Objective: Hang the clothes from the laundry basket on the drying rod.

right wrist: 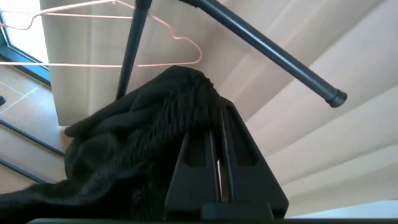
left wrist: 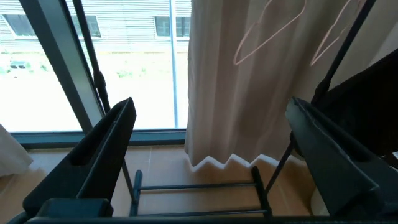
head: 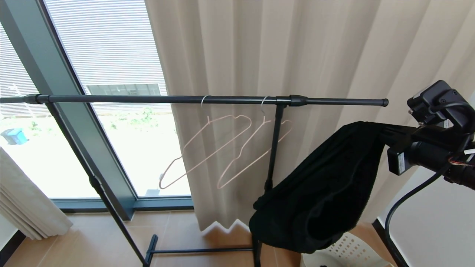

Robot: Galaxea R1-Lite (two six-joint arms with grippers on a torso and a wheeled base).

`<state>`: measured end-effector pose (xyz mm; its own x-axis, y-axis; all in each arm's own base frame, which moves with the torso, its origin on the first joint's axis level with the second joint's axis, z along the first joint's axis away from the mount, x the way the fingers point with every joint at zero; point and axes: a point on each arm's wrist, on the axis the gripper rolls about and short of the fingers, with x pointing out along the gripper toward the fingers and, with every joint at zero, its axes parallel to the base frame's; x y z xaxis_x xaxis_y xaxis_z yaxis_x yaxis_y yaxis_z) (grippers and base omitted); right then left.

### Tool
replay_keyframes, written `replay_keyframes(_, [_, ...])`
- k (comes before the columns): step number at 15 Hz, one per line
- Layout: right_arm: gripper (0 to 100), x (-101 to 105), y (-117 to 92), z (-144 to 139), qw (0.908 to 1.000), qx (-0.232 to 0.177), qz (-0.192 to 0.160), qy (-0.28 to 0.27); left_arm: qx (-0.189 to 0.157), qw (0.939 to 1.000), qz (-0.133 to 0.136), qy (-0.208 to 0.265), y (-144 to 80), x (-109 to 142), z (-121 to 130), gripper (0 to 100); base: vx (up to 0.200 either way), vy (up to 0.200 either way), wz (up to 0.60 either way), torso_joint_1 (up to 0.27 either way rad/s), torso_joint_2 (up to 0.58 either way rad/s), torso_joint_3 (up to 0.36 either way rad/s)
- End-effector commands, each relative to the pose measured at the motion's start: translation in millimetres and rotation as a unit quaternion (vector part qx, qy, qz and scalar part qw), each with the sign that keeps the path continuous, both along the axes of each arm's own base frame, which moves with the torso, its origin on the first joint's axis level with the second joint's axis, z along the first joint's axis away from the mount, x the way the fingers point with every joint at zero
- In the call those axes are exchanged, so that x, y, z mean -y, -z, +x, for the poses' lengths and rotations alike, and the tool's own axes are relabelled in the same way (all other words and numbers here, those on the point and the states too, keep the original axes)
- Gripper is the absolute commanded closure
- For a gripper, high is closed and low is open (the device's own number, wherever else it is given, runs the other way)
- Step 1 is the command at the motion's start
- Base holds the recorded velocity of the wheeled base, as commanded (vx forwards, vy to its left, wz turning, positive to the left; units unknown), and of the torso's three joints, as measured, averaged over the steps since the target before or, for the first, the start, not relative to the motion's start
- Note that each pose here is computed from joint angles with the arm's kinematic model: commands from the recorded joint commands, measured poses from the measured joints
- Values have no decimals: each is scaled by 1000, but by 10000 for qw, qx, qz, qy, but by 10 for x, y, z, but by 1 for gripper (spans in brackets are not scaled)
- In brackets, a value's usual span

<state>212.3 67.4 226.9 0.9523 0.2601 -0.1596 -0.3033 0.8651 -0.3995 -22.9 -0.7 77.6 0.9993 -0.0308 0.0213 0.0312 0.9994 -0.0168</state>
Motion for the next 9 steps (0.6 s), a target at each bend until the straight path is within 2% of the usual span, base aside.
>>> replay_keyframes(1, [100,-2,3,1,10000,-3,-3,1,1,10000,3,-1,-1,0,1,0,0,200,0,-17,-7,-2])
replay_keyframes(6, [100,0,1,-6,10000,5,0,1,-7,10000,3,-1,0,0,1,0,0,200,0,-2,0,0])
replay_keyframes(9, [100,5,-9,-20,10000,27,5,9,1,10000,3,-9,-1,0,1,0,0,0,0,0,0,0])
